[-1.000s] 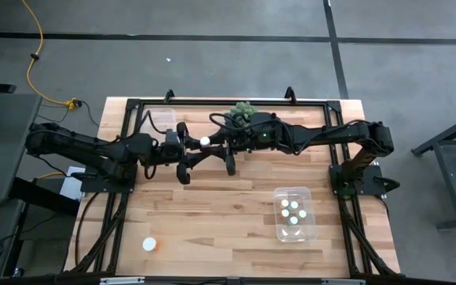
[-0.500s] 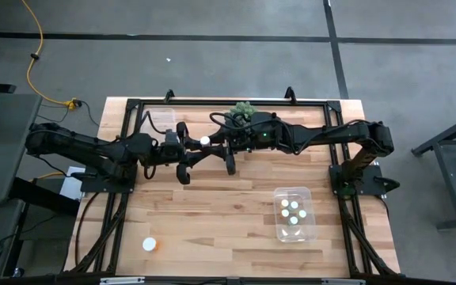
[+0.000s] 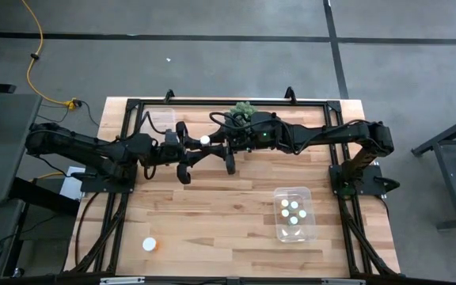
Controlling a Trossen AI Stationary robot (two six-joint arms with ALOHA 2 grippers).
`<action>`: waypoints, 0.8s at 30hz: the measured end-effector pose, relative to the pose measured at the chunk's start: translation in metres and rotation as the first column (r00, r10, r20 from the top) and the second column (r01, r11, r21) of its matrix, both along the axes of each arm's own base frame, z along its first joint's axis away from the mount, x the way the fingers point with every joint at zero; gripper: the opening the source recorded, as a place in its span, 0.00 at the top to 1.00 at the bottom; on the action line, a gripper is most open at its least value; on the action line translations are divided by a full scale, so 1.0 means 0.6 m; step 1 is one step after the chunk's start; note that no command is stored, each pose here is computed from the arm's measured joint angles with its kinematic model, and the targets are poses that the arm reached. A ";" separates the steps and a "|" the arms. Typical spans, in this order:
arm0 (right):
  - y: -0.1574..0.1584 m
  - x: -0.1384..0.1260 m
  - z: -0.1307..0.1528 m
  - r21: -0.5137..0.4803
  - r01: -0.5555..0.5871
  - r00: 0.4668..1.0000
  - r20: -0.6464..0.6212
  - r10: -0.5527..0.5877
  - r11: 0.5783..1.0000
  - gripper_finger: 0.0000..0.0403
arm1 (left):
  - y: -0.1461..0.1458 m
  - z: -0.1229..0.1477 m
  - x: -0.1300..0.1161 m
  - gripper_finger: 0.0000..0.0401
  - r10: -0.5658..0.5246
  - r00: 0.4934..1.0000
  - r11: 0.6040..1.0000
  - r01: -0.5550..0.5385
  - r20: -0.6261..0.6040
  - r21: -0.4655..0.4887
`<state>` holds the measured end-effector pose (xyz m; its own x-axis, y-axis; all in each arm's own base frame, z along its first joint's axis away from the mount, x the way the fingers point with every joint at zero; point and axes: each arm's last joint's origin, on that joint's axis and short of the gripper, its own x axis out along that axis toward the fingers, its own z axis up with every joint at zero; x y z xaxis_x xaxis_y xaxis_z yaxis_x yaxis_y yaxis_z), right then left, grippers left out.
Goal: Pick and place medicine bottles into bin by pill shape (circle, oval)
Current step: Put the pink tablet bottle into the right transparent bin
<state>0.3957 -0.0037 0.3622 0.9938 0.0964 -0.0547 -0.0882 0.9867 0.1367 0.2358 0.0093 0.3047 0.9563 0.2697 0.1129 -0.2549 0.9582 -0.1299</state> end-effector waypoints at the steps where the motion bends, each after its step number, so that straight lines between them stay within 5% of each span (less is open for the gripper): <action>1: -0.001 0.000 0.000 0.002 0.001 1.000 -0.001 -0.001 1.000 0.73 | 0.000 0.000 0.000 0.77 0.003 1.000 1.000 -0.003 0.000 0.000; 12: -0.006 -0.006 0.003 0.001 0.007 1.000 -0.021 -0.007 1.000 0.48 | 0.001 -0.001 0.000 0.78 0.012 1.000 1.000 -0.012 -0.009 -0.001; 24: -0.042 -0.109 0.041 -0.004 0.076 0.959 -0.275 -0.074 0.997 0.45 | 0.000 -0.041 0.001 0.78 -0.016 0.971 0.998 0.003 -0.240 -0.056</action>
